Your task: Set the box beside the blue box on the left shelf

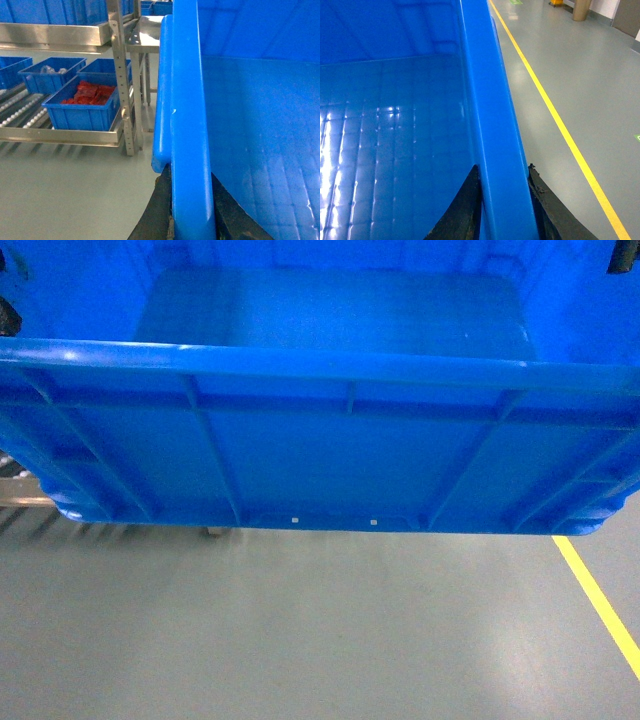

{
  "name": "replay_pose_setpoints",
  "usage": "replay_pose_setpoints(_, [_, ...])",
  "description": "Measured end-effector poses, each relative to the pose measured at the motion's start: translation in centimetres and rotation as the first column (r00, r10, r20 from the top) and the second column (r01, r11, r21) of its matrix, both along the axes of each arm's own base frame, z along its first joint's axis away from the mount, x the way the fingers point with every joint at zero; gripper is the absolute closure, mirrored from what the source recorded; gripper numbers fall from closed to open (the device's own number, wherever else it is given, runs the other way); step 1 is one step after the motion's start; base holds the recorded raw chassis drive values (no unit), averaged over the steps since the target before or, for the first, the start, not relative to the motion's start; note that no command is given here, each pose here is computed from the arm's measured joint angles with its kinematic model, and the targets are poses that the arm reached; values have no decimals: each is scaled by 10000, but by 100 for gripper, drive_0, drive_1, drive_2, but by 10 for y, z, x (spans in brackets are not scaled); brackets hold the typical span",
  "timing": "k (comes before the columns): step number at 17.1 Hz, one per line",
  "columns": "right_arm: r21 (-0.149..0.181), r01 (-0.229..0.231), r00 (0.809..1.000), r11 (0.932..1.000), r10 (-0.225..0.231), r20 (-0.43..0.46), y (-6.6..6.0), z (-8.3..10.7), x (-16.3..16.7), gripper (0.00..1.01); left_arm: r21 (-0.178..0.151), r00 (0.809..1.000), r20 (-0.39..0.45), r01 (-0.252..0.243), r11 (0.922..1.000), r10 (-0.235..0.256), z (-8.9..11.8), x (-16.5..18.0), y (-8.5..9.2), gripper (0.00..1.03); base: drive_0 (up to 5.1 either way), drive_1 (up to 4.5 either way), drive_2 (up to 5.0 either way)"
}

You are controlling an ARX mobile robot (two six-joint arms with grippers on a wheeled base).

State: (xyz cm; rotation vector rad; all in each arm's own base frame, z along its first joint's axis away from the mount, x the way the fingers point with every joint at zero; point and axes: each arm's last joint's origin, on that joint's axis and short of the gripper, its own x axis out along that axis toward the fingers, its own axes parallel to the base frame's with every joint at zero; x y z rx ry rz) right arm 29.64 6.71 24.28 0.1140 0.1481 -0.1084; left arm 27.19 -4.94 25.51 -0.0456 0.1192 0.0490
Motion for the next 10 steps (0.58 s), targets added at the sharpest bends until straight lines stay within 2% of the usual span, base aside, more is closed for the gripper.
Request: replay_pose_setpoints(10, [2,-4,10000,10000,4,4,0,0,0,83,3,10000,4,-3,10000,3,0,0,0,95,0,411,-410])
